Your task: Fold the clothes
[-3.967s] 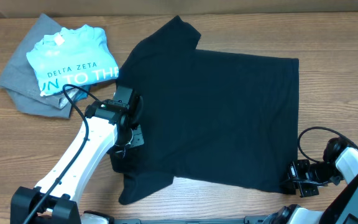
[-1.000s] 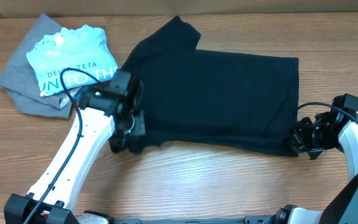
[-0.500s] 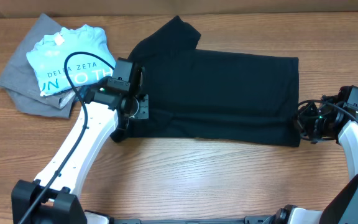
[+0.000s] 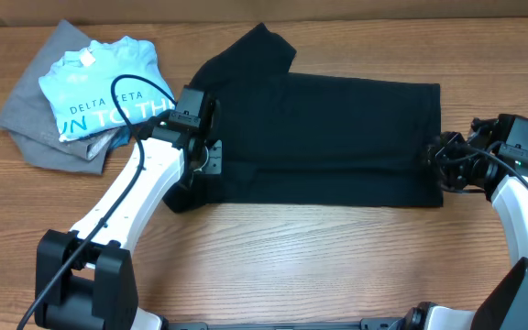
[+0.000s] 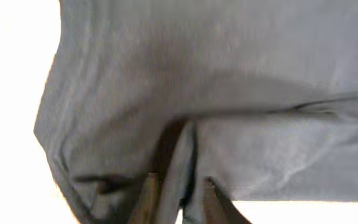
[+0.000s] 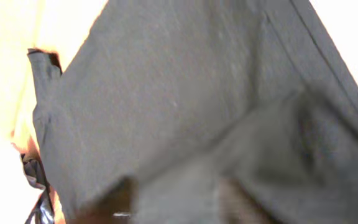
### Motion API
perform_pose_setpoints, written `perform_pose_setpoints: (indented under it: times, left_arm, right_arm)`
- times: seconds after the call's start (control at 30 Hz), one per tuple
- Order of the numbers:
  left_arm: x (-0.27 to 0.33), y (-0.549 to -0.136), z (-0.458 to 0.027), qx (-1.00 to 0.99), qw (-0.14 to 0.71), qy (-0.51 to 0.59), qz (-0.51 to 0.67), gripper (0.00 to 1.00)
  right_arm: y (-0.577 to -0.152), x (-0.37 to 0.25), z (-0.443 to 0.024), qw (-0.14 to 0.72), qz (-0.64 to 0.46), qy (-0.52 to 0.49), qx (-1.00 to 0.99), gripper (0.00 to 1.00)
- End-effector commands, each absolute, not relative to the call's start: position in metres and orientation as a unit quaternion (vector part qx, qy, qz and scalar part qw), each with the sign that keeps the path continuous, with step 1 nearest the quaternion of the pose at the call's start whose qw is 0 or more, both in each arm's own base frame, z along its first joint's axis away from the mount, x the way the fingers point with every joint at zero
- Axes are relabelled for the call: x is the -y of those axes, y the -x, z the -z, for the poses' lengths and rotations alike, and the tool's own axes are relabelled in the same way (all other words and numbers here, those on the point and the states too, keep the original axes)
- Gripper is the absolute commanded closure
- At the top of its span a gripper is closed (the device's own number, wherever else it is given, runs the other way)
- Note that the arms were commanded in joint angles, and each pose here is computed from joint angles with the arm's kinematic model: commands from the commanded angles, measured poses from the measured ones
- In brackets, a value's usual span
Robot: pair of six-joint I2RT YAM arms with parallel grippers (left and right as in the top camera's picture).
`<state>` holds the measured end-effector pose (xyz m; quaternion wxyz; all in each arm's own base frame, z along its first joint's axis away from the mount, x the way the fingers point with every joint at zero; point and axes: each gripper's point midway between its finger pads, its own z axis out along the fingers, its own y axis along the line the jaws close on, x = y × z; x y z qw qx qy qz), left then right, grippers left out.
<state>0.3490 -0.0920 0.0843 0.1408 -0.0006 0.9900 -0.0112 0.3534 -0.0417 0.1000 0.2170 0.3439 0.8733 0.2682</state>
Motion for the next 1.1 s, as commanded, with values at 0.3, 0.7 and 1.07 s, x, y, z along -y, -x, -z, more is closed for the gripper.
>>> perform_pose_setpoints:
  times: [0.3,0.7,1.07]
  left_arm:
    - [0.103,-0.333,-0.084,-0.992,0.102,-0.067,0.045,0.46]
    - [0.112,-0.300,-0.061,-0.982,0.061,-0.180,0.003,0.46]
    - [0.109,-0.323,-0.050,-0.980,0.120,-0.156,-0.017,0.92]
  right_arm:
    - [-0.339,0.054,-0.101,0.195,-0.257,-0.367,-0.872,0.33]
    - [-0.333,0.052,-0.099,0.184,-0.255,-0.363,-0.877,0.33]
    - [-0.334,0.052,-0.099,0.184,-0.255,-0.363,-0.877,0.33]
